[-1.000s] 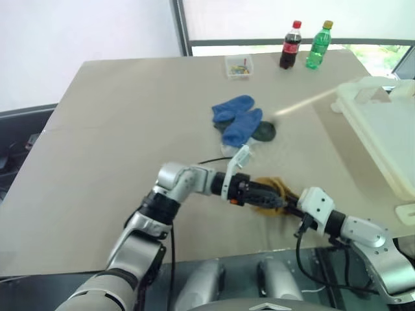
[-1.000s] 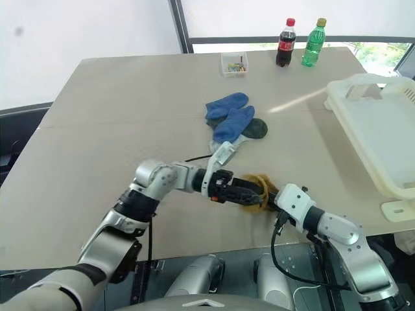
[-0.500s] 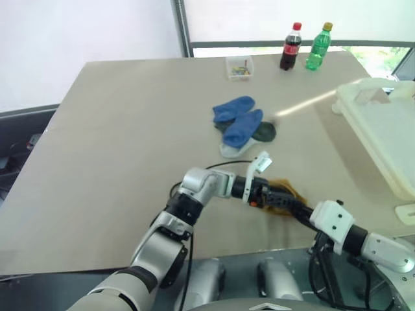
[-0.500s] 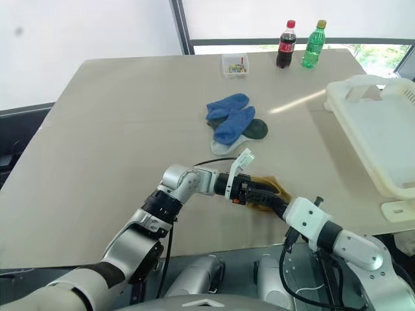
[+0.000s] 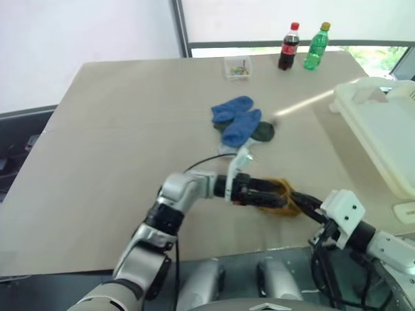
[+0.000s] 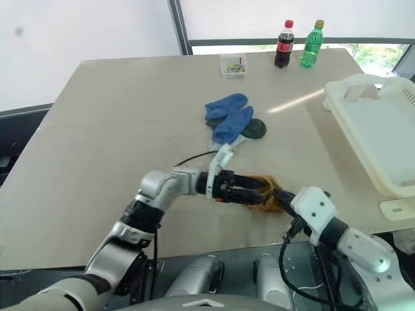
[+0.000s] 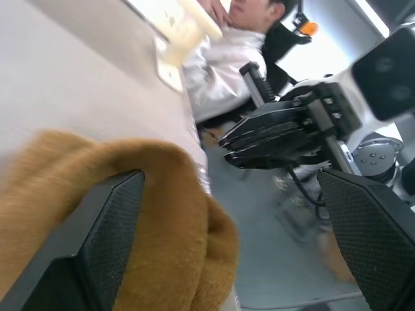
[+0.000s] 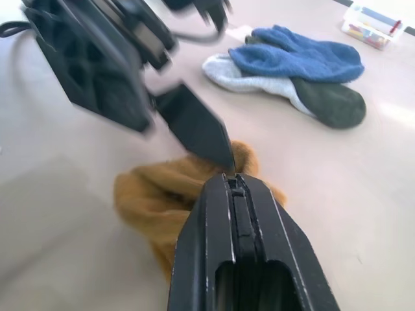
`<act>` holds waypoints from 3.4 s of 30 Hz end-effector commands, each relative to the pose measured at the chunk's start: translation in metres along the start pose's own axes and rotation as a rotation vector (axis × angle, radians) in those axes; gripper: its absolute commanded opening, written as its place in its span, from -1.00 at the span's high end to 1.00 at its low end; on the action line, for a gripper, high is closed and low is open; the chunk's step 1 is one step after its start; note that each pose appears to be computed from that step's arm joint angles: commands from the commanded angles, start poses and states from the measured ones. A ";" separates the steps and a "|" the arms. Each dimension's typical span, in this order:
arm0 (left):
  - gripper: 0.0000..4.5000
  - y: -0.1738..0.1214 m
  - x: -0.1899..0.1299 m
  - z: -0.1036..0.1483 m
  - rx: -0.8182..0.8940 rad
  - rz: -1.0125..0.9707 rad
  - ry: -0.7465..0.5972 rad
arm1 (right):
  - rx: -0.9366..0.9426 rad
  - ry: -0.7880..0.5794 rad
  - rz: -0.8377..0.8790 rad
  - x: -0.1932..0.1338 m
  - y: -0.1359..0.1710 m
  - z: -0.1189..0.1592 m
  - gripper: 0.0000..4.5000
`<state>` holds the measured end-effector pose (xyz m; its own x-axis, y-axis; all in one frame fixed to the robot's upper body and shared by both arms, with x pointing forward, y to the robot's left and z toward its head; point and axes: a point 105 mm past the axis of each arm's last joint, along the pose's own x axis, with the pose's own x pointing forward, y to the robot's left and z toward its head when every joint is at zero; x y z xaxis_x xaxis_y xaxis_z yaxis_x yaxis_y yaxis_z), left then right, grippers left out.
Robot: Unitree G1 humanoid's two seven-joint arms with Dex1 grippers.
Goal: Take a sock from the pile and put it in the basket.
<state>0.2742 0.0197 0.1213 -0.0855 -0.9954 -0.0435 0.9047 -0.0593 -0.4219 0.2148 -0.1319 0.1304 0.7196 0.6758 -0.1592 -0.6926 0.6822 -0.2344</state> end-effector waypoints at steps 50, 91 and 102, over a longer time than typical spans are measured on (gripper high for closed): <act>-1.00 -0.011 -0.060 0.006 0.571 0.257 -0.104 | 0.472 -0.096 -0.327 -0.004 -0.129 0.021 0.99; -1.00 -0.007 -0.060 0.025 0.613 0.385 -0.310 | 0.822 -0.254 -0.883 -0.105 -0.289 0.019 -0.99; -1.00 -0.012 -0.084 0.036 0.613 0.425 -0.324 | 0.397 -0.179 -0.509 -0.052 -0.184 0.070 -0.99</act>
<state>0.2893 0.0966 0.1451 0.3682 -0.9121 0.1801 0.9161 0.3890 0.0975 0.3062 -0.2990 0.2449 0.9858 0.1627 0.0418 -0.1680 0.9597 0.2253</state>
